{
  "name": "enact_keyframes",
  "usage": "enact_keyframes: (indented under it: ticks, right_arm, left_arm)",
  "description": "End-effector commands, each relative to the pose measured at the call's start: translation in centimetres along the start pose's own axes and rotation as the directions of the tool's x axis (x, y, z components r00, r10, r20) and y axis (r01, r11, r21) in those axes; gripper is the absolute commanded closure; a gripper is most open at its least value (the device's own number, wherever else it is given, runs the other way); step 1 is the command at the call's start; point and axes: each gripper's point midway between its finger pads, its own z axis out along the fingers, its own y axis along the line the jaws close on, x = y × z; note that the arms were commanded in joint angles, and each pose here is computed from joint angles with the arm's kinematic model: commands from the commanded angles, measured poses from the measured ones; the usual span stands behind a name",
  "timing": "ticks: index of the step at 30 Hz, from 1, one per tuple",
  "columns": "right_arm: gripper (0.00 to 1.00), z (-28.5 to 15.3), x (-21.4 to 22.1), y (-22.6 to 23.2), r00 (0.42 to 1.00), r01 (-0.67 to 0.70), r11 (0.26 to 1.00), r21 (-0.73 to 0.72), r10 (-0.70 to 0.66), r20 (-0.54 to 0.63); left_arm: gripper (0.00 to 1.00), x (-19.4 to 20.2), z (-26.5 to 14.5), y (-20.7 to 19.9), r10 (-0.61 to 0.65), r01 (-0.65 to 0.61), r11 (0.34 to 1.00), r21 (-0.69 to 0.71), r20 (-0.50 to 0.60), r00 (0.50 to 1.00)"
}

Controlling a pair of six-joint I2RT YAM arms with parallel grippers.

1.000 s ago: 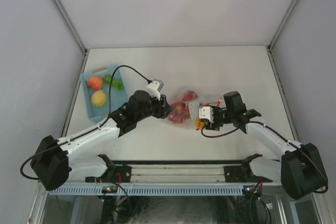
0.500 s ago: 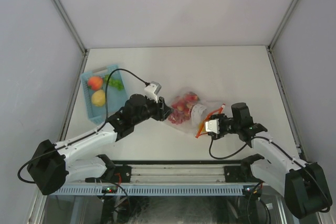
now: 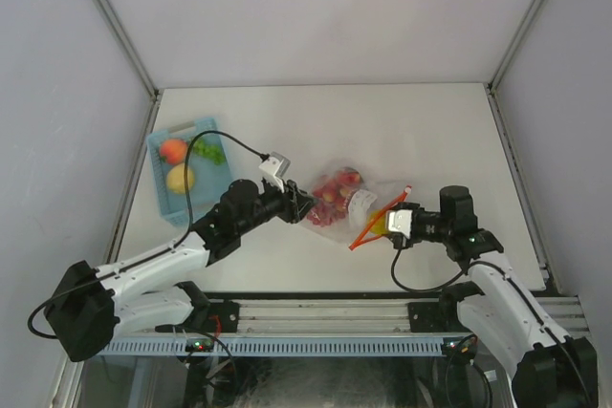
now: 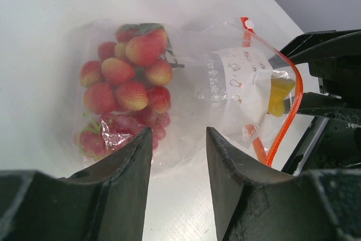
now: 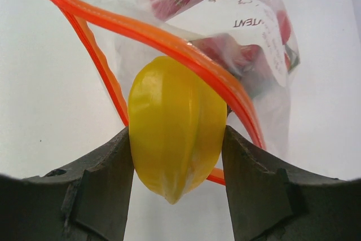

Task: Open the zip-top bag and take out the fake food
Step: Pick up the fake fruit from the zipper food storage bag.

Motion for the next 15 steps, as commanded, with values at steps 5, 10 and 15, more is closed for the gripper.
enact_keyframes:
  ticks: [5,10,15]
  right_arm:
    - [0.84,-2.5,-2.9,0.6,0.993,-0.119,0.993,-0.019,0.120,0.022]
    - [0.84,-3.8,-3.3,2.1,0.982,-0.187,0.981,-0.051,0.187,-0.017]
    - [0.84,-5.6,-4.0,3.3,0.954,-0.296,0.951,-0.087,0.289,-0.081]
  left_arm:
    - [0.53,-3.6,-1.5,-1.8,0.085,-0.098,0.993,0.073,0.163,0.983]
    - [0.52,-4.9,-2.3,-2.6,0.117,-0.141,0.985,0.095,0.216,0.969]
    - [0.52,-5.8,-2.8,-3.5,0.139,-0.173,0.977,0.126,0.242,0.960]
